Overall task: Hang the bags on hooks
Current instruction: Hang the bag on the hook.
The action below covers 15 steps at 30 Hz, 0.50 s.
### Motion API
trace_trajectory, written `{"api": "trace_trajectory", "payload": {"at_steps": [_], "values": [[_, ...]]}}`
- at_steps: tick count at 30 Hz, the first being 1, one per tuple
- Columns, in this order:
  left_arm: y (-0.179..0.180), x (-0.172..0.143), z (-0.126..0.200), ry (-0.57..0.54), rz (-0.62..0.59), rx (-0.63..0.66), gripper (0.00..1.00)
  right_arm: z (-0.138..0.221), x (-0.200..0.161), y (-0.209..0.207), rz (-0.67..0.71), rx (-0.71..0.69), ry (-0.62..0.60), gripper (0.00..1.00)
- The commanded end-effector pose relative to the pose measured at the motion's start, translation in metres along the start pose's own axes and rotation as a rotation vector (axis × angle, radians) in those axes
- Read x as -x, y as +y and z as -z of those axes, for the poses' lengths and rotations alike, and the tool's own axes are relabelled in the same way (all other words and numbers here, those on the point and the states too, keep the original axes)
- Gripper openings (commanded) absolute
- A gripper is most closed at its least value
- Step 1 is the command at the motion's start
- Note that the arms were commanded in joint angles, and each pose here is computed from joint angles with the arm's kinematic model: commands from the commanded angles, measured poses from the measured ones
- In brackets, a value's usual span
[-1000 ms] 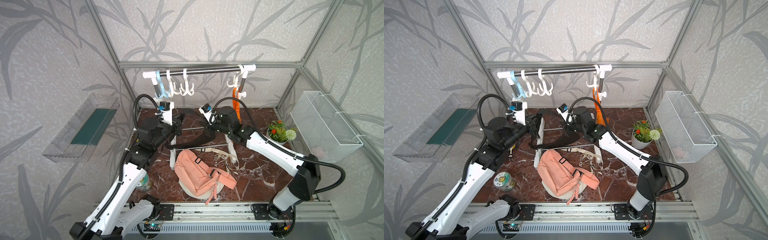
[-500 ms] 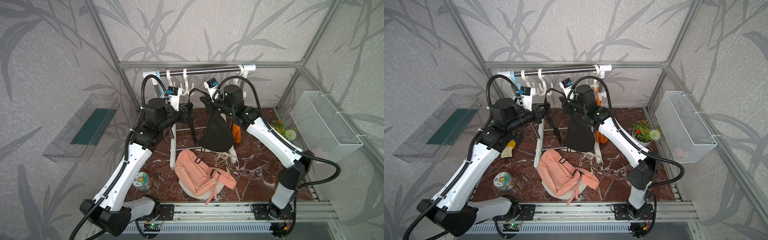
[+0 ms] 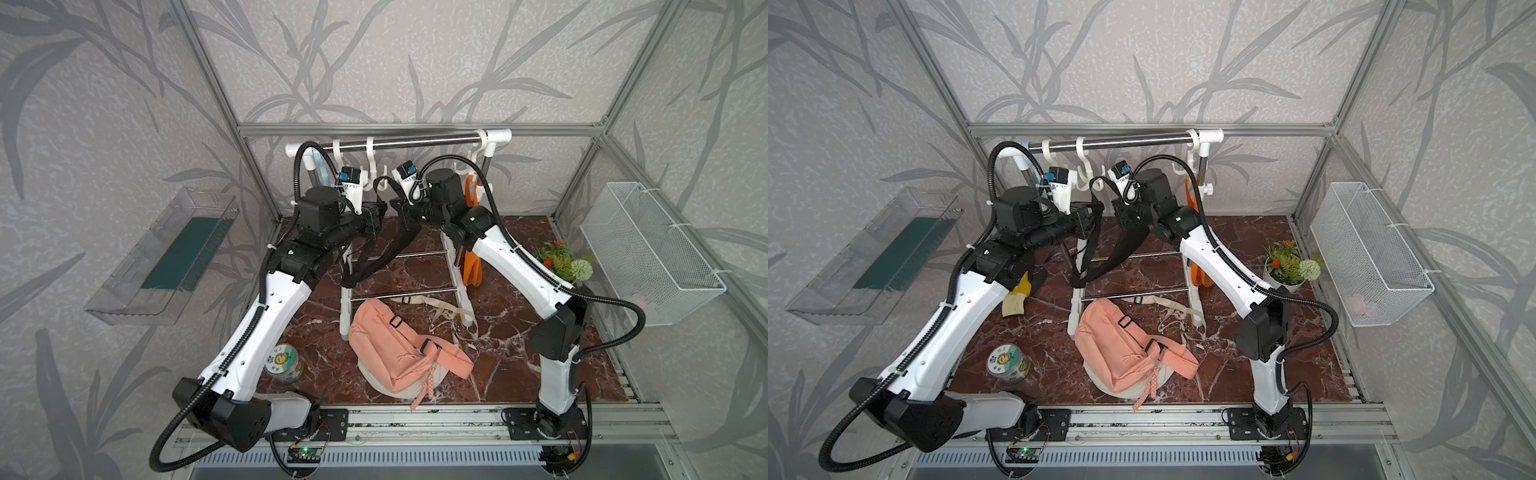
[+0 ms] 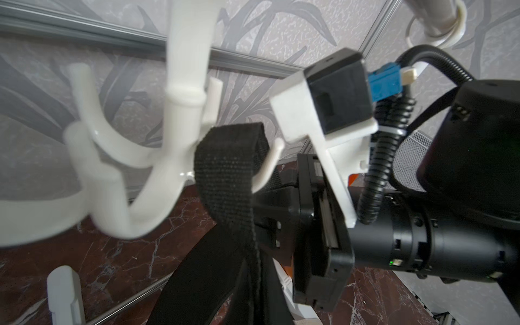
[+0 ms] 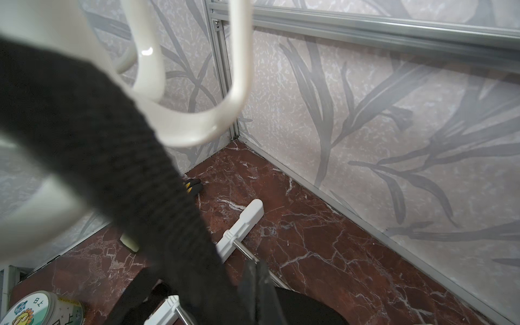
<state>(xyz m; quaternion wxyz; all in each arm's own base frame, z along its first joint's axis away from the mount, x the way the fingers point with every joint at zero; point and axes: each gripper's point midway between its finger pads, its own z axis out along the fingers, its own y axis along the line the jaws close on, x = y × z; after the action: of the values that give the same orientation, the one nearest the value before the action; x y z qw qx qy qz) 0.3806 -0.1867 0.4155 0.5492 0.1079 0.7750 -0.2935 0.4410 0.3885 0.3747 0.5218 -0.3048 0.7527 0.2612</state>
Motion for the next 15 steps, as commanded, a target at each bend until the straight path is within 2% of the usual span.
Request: {"api": "trace_trajectory", "payload": {"at_steps": [1, 4, 8, 10, 11, 12, 14, 15], "values": [[0.007, 0.006, 0.004, -0.019, 0.027, 0.012, 0.00, 0.003, 0.005, -0.004, -0.012, 0.004, -0.011, 0.00], [0.008, 0.007, 0.006, -0.022, 0.019, 0.011, 0.00, 0.004, 0.006, -0.003, -0.004, 0.006, -0.004, 0.00], [0.016, -0.011, 0.001, 0.016, 0.028, 0.025, 0.00, 0.003, -0.005, -0.005, -0.007, 0.006, 0.028, 0.00], [0.018, -0.018, 0.001, 0.027, 0.032, 0.021, 0.00, 0.005, -0.013, -0.007, -0.010, -0.005, 0.041, 0.09], [0.016, -0.021, 0.001, 0.029, 0.026, 0.013, 0.05, 0.006, -0.015, -0.008, -0.011, -0.009, 0.043, 0.16], [0.016, -0.021, 0.003, 0.025, 0.018, 0.008, 0.15, 0.009, -0.018, -0.008, -0.011, -0.012, 0.045, 0.26], [0.012, -0.020, 0.008, 0.004, -0.007, -0.006, 0.44, 0.018, -0.018, -0.007, -0.002, -0.012, 0.035, 0.42], [0.009, -0.019, 0.012, -0.010, -0.024, -0.020, 0.55, 0.022, -0.020, -0.006, -0.001, -0.015, 0.031, 0.48]]}}
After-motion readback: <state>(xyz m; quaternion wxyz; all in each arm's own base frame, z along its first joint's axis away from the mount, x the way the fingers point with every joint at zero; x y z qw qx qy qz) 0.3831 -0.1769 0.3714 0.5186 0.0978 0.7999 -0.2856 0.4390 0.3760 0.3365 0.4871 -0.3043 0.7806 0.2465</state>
